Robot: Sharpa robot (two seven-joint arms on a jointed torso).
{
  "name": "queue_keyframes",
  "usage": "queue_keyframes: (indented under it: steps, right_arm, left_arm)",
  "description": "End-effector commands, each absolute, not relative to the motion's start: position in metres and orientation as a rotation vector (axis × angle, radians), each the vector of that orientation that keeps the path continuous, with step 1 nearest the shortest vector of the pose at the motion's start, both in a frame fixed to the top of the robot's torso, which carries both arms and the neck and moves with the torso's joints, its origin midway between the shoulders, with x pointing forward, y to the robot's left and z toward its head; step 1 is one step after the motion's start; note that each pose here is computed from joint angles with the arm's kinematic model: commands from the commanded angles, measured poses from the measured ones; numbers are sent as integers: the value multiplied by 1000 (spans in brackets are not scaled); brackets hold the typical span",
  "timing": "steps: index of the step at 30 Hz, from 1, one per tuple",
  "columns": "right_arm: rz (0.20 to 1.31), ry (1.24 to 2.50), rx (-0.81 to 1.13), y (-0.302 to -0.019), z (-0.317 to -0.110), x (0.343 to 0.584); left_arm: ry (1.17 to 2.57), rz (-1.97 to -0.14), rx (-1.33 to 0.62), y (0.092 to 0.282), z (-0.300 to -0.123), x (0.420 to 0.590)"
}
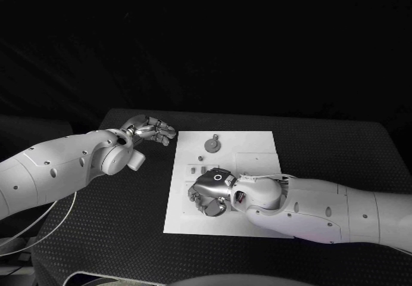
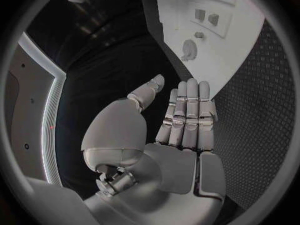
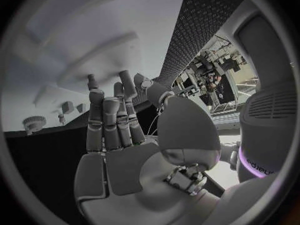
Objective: Assemble the parts on the task board
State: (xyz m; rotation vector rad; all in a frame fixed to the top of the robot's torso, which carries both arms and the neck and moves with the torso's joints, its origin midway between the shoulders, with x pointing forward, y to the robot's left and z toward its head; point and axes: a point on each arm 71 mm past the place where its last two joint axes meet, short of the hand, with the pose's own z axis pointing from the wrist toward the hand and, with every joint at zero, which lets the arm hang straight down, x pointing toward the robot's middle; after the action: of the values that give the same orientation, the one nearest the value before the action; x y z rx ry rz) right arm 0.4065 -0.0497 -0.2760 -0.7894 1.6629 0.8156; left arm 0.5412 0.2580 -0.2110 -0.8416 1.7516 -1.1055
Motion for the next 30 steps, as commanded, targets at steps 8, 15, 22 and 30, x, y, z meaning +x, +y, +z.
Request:
queue_keyframes:
  steps: [8, 15, 22, 30]
  right_arm:
    - [871, 1609, -716, -58, -269, 405]
    - [947, 1628, -616, -69, -251, 410]
    - [995, 1703, -340, -98, -215, 433]
    - [819, 1908, -176, -152, -198, 464]
  left_arm:
    - [1751, -1124, -838, 257, -210, 541]
    - [1747, -1116, -841, 259, -210, 543]
    - [1745, -1112, -845, 261, -210, 543]
    - [1748, -1113, -844, 259, -211, 544]
